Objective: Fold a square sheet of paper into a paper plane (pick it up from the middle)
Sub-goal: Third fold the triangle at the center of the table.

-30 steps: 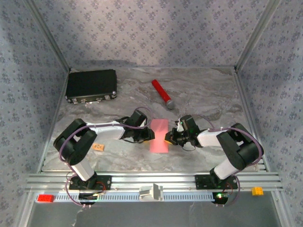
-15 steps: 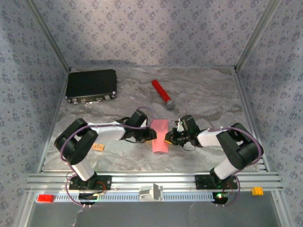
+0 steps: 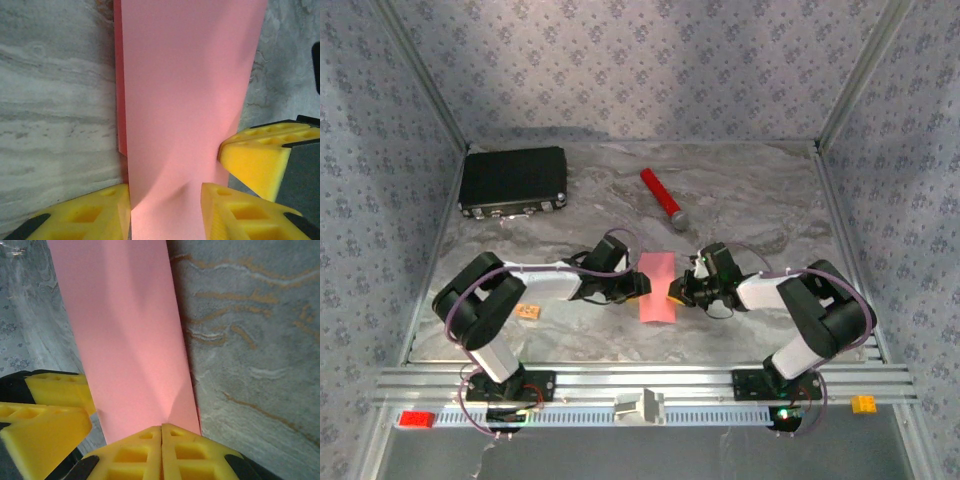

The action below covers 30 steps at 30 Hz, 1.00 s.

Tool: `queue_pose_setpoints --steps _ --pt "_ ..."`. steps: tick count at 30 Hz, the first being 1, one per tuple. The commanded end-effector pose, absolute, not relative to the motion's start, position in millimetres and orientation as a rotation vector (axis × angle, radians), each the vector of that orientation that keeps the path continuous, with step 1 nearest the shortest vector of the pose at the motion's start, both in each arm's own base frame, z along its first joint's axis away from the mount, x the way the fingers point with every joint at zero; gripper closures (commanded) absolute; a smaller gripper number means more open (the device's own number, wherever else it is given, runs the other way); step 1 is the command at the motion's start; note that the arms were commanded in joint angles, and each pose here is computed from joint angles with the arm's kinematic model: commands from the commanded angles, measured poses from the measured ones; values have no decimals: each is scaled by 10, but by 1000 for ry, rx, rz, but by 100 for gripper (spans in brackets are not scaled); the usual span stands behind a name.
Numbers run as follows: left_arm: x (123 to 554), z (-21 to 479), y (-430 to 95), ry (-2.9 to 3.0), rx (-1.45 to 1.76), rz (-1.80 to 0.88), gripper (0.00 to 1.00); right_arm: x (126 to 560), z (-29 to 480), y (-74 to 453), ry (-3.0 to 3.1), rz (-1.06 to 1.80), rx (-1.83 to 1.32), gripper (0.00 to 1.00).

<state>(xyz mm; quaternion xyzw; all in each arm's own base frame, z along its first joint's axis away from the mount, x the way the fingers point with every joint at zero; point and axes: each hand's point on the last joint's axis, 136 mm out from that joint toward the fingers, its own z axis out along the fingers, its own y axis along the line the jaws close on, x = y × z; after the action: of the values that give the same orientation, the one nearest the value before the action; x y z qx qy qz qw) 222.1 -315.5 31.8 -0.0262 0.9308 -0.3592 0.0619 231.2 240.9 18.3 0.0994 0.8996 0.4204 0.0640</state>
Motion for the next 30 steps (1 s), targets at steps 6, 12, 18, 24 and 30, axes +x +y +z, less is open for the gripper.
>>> queue_pose_setpoints --steps 6,12,18,24,30 --pt "2300 504 -3148 2711 -122 -1181 58 2291 -100 2218 2779 1122 420 91" --pt "2304 521 -3164 2687 -133 -1241 59 2297 -102 2217 2779 1122 426 91" --pt "2306 526 -3202 2671 -137 -1290 61 2292 -103 2218 2781 1125 427 90" --pt "2326 543 -3200 2637 -155 -1323 62 2301 -88 2220 2774 1127 424 90" --pt "2343 537 -3198 2620 -169 -1352 62 2299 -90 2214 2774 1126 430 90"
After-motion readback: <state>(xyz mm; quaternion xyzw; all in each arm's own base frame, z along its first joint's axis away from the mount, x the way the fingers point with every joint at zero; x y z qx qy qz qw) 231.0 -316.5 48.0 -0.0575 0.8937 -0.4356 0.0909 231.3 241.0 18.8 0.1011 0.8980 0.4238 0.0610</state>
